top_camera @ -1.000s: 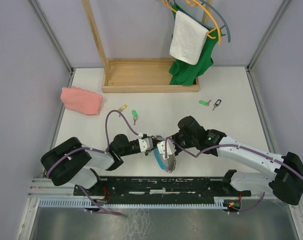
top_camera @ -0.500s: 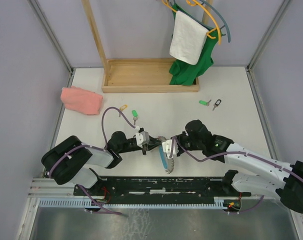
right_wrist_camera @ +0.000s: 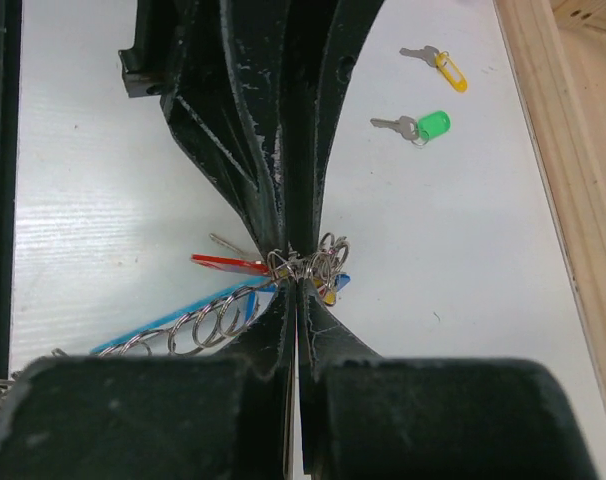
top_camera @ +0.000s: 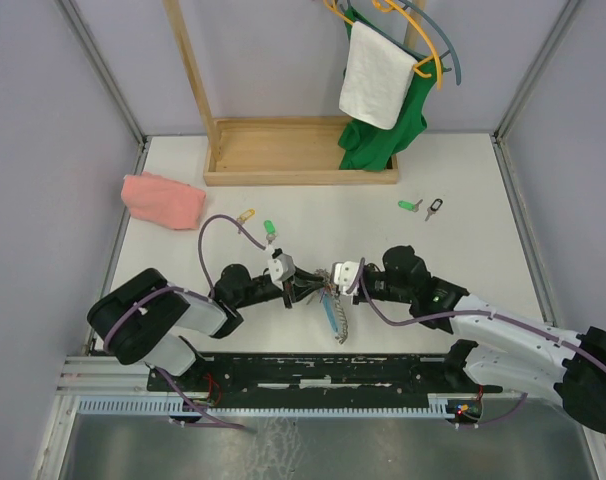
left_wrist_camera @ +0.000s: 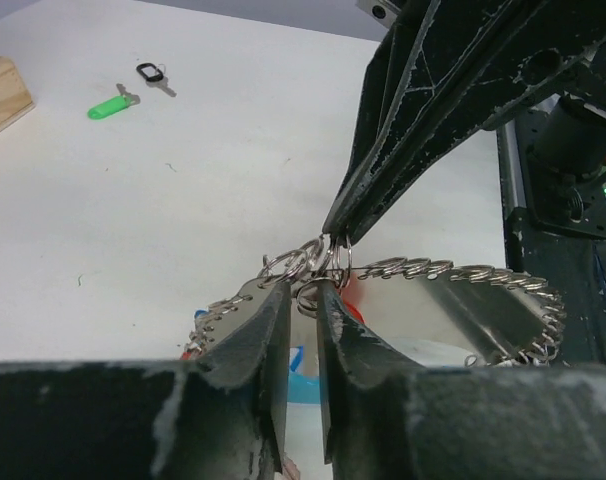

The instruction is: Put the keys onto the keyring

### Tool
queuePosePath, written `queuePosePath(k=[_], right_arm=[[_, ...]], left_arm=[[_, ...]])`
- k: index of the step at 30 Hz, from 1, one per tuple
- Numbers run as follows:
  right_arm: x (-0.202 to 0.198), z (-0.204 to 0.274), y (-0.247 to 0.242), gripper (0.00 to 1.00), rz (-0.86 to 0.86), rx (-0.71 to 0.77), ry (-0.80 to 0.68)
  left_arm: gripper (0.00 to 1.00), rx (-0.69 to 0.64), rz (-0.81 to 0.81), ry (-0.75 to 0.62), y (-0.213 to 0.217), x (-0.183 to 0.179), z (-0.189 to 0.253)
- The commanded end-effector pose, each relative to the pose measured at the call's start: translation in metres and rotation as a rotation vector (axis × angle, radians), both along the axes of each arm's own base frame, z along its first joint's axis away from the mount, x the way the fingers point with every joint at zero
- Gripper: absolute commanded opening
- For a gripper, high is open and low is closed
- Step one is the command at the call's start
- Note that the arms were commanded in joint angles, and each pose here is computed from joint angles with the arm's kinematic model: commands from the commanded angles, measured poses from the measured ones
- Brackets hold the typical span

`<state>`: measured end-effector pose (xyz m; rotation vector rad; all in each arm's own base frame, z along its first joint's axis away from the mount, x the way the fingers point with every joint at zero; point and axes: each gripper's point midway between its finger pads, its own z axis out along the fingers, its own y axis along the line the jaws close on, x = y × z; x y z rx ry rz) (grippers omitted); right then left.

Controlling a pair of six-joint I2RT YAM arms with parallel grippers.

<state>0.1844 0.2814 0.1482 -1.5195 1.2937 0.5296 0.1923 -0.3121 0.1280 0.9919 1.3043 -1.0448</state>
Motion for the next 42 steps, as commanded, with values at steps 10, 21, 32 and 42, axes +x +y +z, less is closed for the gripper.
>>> queuePosePath(k=[10, 21, 32, 42], right_arm=[[0.017, 0.049, 0.01, 0.01, -0.151, 0.31, 0.035], [0.017, 0.049, 0.011, 0.01, -0.153, 0.345, 0.025], [0.015, 0.051, 0.012, 0.01, -0.141, 0.355, 0.031], [0.009, 0.051, 0.016, 0.01, -0.103, 0.355, 0.048]], left_arm=[[0.44, -0.081, 0.152, -0.129, 0.035, 0.0, 0.023], [0.4, -0.121, 0.039, -0.306, 0.017, -0.005, 0.061], [0.35, -0.126, 0.003, -0.28, 0.006, -0.002, 0.052], [0.32, -0.123, 0.009, -0.277, 0.003, 0.003, 0.051]])
